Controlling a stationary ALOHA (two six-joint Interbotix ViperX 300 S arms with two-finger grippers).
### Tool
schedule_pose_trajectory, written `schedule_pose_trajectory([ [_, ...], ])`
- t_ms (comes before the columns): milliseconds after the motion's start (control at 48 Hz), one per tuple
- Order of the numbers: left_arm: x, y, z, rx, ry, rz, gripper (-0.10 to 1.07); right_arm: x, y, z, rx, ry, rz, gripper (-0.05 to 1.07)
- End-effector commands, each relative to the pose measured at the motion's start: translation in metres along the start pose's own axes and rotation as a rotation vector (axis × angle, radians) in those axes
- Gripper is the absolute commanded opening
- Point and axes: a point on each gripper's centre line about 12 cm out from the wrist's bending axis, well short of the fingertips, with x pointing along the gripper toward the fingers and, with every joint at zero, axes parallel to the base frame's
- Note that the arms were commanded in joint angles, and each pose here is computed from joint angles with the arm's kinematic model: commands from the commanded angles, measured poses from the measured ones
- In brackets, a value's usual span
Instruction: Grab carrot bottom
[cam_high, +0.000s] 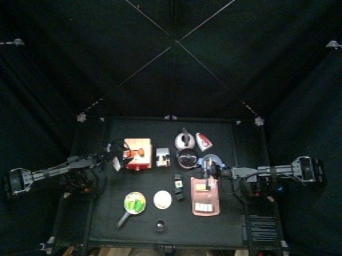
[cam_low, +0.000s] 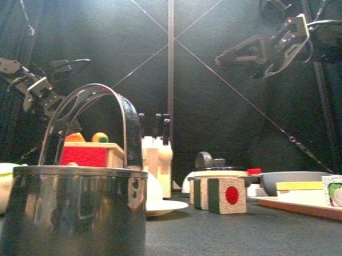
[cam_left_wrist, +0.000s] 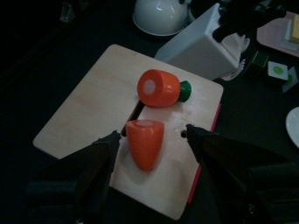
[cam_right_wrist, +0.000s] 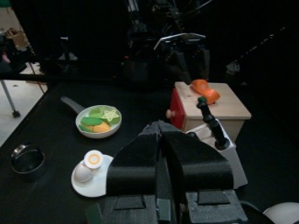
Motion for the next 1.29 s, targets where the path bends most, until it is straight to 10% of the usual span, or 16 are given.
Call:
schedule_pose_trajectory([
  [0,0.001,0.002,0.004,-0.004,-0.011,0.007,0.96,0.0,-0.001,0.009,0.001,-0.033,-0.005,0.28],
  [917,0.022,-0.001,-0.006,0.03,0.071,-0.004,0.81,0.003,-0.005,0.0,0.005,-0.003,-0.018,0.28],
  [1271,0.01,-0.018,0.012,0.063,-0.019,-0.071,0.78,0.003,-0.005,-0.001,0.011,0.0,-0.02,0.28],
])
